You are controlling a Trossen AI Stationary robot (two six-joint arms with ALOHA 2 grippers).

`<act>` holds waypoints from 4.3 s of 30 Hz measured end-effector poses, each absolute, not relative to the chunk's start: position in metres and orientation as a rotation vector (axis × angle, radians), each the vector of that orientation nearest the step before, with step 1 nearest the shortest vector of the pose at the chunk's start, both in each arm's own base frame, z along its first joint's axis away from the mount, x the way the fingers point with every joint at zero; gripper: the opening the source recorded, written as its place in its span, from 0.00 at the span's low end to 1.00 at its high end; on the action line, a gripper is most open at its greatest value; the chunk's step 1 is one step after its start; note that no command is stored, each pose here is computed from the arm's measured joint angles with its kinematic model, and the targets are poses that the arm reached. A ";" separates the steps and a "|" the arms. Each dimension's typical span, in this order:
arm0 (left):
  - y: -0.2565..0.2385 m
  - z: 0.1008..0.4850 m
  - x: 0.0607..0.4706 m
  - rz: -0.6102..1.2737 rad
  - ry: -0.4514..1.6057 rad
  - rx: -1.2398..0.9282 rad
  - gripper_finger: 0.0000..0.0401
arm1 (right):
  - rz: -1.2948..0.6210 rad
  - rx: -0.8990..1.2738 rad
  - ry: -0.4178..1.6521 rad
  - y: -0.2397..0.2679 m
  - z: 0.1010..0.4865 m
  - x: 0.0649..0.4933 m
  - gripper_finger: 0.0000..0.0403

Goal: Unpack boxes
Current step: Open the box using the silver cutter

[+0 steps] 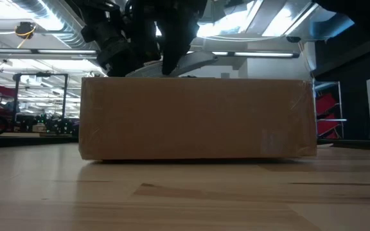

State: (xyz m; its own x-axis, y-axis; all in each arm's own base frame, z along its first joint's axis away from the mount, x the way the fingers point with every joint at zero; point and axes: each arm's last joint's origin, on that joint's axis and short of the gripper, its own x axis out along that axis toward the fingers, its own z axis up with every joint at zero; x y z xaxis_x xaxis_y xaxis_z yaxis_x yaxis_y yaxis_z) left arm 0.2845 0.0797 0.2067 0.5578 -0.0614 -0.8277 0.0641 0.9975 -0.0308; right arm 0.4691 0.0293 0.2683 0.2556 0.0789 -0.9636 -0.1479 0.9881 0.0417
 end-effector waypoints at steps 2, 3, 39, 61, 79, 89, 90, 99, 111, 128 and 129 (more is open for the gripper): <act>0.080 0.207 0.284 -0.075 0.976 0.004 0.80 | 0.154 -0.061 1.304 0.029 0.268 0.469 0.16; 0.080 0.207 0.284 -0.074 0.976 0.004 0.80 | 0.153 -0.061 1.304 0.029 0.268 0.469 0.16; 0.080 0.207 0.285 -0.071 0.974 -0.001 0.80 | 0.119 -0.088 1.339 0.029 0.259 0.471 0.16; 0.080 0.207 0.285 -0.074 0.974 0.005 0.80 | 0.148 -0.083 1.319 0.032 0.263 0.470 0.16; 0.080 0.207 0.285 -0.075 0.975 0.001 0.80 | 0.144 -0.080 1.286 0.032 0.266 0.472 0.16; 0.080 0.207 0.284 -0.077 0.975 0.002 0.80 | 0.127 -0.083 1.289 0.024 0.264 0.473 0.16; 0.080 0.207 0.285 -0.079 0.975 0.004 0.80 | 0.127 -0.084 1.289 0.024 0.264 0.473 0.16; 0.080 0.207 0.285 -0.080 0.973 0.009 0.80 | 0.132 -0.080 1.291 0.025 0.264 0.473 0.16; 0.080 0.207 0.285 -0.077 0.973 0.010 0.80 | 0.153 -0.062 1.303 0.026 0.264 0.472 0.16; 0.080 0.207 0.285 -0.075 0.974 0.006 0.80 | 0.146 -0.068 1.316 0.026 0.263 0.471 0.16; 0.080 0.207 0.285 -0.075 0.974 0.006 0.80 | 0.145 -0.069 1.317 0.026 0.263 0.471 0.16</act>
